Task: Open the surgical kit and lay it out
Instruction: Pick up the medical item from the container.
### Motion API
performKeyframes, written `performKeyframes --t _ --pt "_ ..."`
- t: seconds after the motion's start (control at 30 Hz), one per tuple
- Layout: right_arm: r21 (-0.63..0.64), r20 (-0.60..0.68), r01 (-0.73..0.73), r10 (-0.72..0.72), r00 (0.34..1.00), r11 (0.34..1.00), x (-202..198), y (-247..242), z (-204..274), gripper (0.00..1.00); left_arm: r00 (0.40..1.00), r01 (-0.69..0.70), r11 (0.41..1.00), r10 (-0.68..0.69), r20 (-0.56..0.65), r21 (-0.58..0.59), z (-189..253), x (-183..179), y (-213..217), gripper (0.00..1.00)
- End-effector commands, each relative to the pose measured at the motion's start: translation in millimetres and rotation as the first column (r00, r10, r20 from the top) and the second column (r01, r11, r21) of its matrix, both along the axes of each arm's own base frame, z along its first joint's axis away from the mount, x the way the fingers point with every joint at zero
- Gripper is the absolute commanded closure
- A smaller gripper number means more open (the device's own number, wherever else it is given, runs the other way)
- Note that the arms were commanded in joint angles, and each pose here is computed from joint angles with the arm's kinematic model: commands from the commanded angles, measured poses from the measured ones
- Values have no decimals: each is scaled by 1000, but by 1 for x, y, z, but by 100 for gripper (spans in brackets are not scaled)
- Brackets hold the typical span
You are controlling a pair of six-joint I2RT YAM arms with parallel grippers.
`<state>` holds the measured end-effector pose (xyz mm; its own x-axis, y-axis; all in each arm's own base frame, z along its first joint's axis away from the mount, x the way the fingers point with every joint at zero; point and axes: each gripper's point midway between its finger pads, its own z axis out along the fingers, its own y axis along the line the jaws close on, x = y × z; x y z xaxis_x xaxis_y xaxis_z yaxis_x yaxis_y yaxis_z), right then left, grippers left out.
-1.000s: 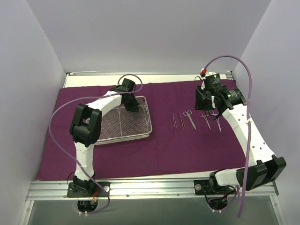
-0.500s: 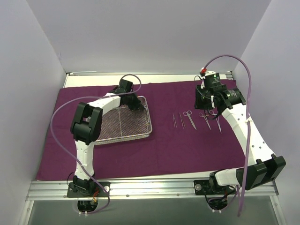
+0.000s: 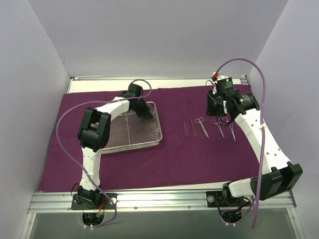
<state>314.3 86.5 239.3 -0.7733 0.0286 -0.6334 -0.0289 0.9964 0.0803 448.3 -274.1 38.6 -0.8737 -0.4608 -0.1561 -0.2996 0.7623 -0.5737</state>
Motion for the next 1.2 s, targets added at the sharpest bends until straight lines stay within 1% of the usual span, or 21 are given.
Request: performKeyframes --t 0.0,0.07,0.1,0.17,0.23,0.33,0.4,0.43,0.5,0.53,0.6,0.63,0.67,0.73,0.77,0.97,1.17 --pt "16 -2 -17 17 1000 1000 5 3 1 74 999 39 990 -38 -11 137 3 -1 21 98" --pt "16 1 -18 18 1000 1000 6 4 2 74 996 86 980 -88 5 178 10 0 22 98" --pt "17 -1 -17 17 1000 1000 6 4 1 74 995 98 975 -98 -12 202 11 -5 26 98" --pt "18 -1 -18 18 1000 1000 6 4 0 74 993 111 961 -116 5 253 13 -5 35 98" --pt "19 -3 -18 18 1000 1000 6 4 0 74 991 115 954 -128 28 278 22 -5 40 98" --pt "26 -4 -16 16 1000 1000 7 5 -1 74 990 119 952 -136 41 282 28 -7 42 98" --pt "31 -5 -14 14 1000 999 7 6 -1 74 986 126 959 -150 76 252 33 -5 37 97" --pt "34 -6 -15 15 1000 999 7 6 -2 75 986 126 964 -148 78 235 34 -5 34 93" --pt "36 -11 -13 14 1000 999 6 7 -4 75 986 127 970 -145 78 205 35 -6 28 81" --pt "39 -11 -12 12 1000 999 6 7 -4 75 988 115 973 -133 77 197 36 -6 25 77" --pt "45 -13 -9 10 1000 999 5 8 -5 75 988 106 977 -125 91 183 35 -3 21 75" --pt "48 -9 -7 7 1000 999 5 8 -4 75 990 95 980 -111 87 173 35 -3 20 70" --pt "51 -8 -7 7 1000 999 5 8 -4 75 990 92 982 -107 88 163 35 -1 18 68" --pt "52 -7 -6 6 1000 999 4 8 -5 75 992 91 984 -103 74 156 32 1 15 66" --pt "53 -9 -4 5 1000 999 4 8 -5 75 992 93 983 -106 72 158 31 1 15 63" --pt "52 -2 2 -2 1000 999 3 7 -4 75 993 98 980 -108 45 174 23 0 16 61" --pt "51 -10 -4 4 1000 999 4 7 -8 75 992 105 982 -114 49 157 22 -1 12 62"
